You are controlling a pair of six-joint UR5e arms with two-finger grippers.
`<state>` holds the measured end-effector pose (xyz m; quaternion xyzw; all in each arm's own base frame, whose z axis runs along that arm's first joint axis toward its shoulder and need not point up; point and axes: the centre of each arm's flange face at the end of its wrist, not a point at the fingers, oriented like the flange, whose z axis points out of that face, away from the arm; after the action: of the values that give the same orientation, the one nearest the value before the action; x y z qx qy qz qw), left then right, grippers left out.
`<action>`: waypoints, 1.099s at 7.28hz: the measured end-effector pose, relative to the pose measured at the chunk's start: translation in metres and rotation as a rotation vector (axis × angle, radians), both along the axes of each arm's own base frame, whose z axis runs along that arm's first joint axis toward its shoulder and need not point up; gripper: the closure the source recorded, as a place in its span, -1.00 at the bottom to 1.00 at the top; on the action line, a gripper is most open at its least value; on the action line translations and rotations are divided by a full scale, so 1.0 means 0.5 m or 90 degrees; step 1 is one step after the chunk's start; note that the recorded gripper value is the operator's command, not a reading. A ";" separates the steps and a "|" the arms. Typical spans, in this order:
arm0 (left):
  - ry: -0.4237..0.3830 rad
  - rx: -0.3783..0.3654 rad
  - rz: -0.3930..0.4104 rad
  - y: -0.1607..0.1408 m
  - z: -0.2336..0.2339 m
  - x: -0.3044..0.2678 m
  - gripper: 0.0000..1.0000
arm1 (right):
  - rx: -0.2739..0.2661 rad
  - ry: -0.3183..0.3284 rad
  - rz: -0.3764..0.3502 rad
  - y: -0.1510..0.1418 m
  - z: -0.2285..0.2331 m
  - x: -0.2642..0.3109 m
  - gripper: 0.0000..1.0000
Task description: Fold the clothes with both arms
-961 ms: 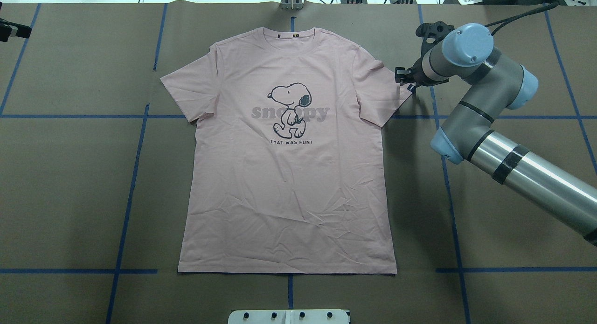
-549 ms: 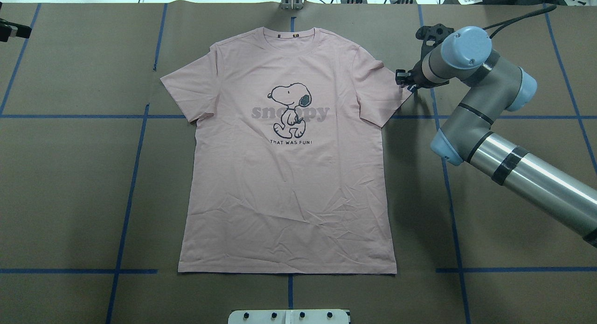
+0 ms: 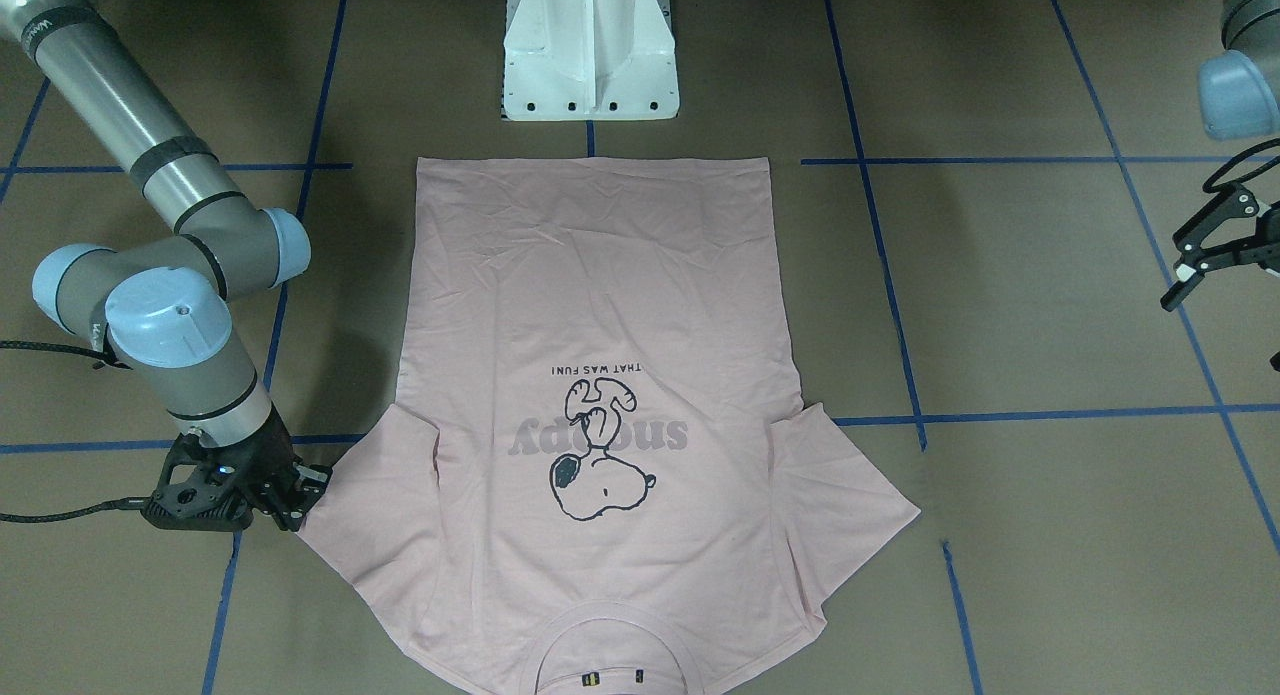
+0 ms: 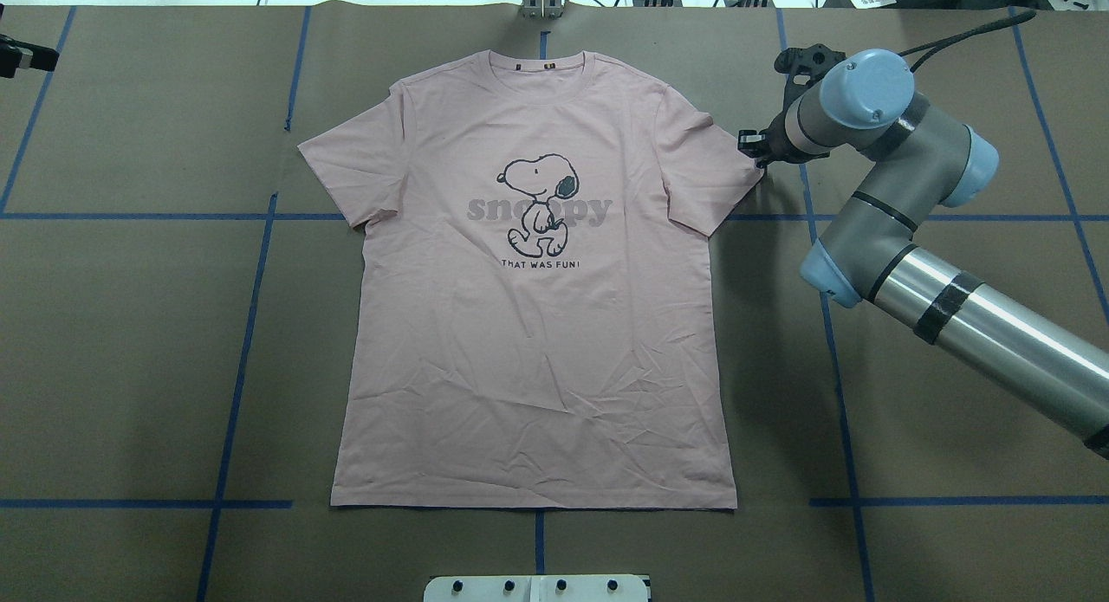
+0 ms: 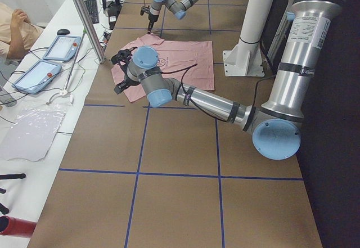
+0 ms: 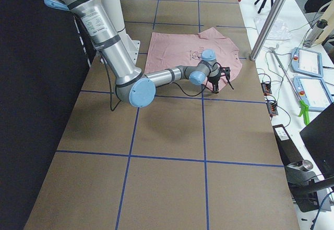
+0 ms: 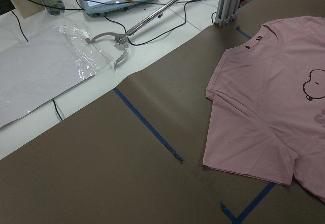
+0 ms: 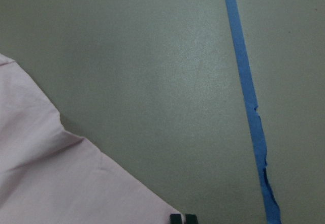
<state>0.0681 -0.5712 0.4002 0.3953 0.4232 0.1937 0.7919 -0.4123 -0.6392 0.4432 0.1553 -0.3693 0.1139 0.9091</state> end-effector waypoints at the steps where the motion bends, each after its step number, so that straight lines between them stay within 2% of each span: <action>1: 0.000 0.001 0.000 0.000 -0.001 0.000 -1.00 | 0.001 -0.002 0.004 -0.004 -0.016 0.003 1.00; 2: 0.001 0.000 0.000 -0.001 -0.002 0.000 -1.00 | -0.004 0.000 0.008 -0.010 -0.055 0.004 1.00; 4: 0.003 -0.004 -0.002 -0.001 -0.002 0.000 -1.00 | -0.036 0.010 0.037 -0.019 -0.189 -0.010 1.00; 6: 0.004 -0.006 -0.002 -0.001 -0.002 0.001 -1.00 | -0.063 0.013 0.113 -0.002 -0.322 -0.101 1.00; 8: 0.004 -0.008 -0.002 -0.002 0.000 0.002 -1.00 | -0.064 0.033 0.169 -0.001 -0.380 -0.214 1.00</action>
<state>0.0692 -0.5720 0.4003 0.3914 0.4261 0.1885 0.7935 -0.5194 -0.6399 0.2532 0.1596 -0.3162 0.2473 0.9019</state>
